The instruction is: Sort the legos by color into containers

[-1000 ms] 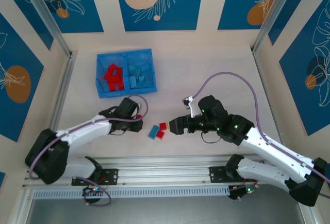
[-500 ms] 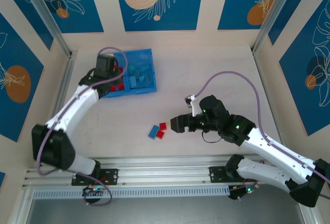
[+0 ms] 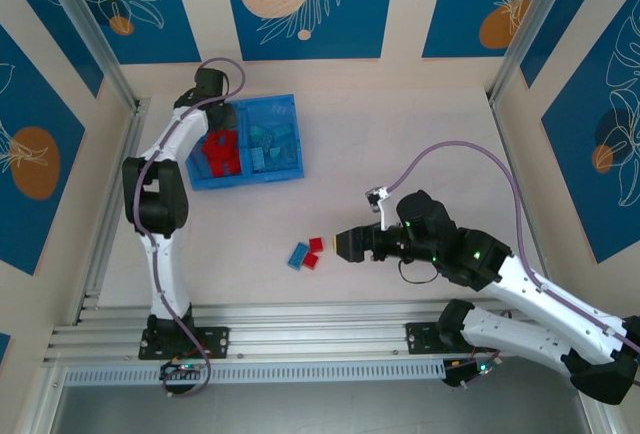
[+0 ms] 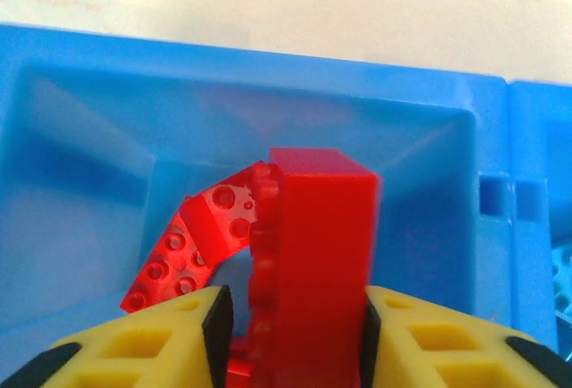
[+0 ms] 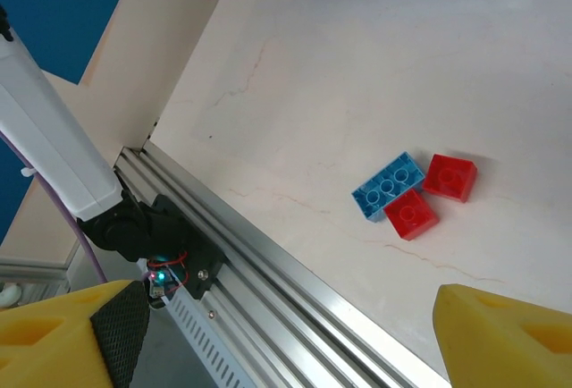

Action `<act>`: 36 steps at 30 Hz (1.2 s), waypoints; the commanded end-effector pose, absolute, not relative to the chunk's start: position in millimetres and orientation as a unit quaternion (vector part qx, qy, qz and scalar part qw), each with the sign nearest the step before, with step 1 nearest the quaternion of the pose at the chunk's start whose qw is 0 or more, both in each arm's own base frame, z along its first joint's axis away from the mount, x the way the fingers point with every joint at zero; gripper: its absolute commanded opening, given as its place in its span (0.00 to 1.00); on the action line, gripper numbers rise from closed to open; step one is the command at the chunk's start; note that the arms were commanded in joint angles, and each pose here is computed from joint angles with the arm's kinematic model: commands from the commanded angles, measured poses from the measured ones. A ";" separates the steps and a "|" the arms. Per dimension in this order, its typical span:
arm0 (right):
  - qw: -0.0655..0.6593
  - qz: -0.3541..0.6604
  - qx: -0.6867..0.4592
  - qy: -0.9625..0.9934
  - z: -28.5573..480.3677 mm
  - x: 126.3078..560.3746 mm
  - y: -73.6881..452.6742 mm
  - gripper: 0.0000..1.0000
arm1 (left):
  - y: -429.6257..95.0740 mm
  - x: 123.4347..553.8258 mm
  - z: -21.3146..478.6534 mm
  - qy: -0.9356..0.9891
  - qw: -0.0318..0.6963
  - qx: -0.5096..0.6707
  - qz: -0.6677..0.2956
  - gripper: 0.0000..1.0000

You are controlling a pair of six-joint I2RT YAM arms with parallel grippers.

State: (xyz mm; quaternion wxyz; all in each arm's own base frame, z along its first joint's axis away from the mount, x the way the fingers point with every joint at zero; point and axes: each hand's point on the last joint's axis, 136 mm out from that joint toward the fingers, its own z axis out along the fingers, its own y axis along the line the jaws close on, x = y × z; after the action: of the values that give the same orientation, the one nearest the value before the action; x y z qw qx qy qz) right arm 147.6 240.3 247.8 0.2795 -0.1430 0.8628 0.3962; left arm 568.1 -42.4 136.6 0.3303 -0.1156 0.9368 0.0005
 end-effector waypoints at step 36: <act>0.127 0.082 -0.491 0.858 58.7 221.1 364.6 0.89 | -149.3 150.4 241.5 0.759 0.481 0.376 -0.228 1.00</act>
State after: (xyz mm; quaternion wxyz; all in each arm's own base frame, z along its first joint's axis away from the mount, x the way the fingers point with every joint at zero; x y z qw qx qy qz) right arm 225.4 365.1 64.5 0.1453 -0.4635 0.8677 0.1059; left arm 148.0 -148.9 235.6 0.4573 0.3766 0.7720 -0.2304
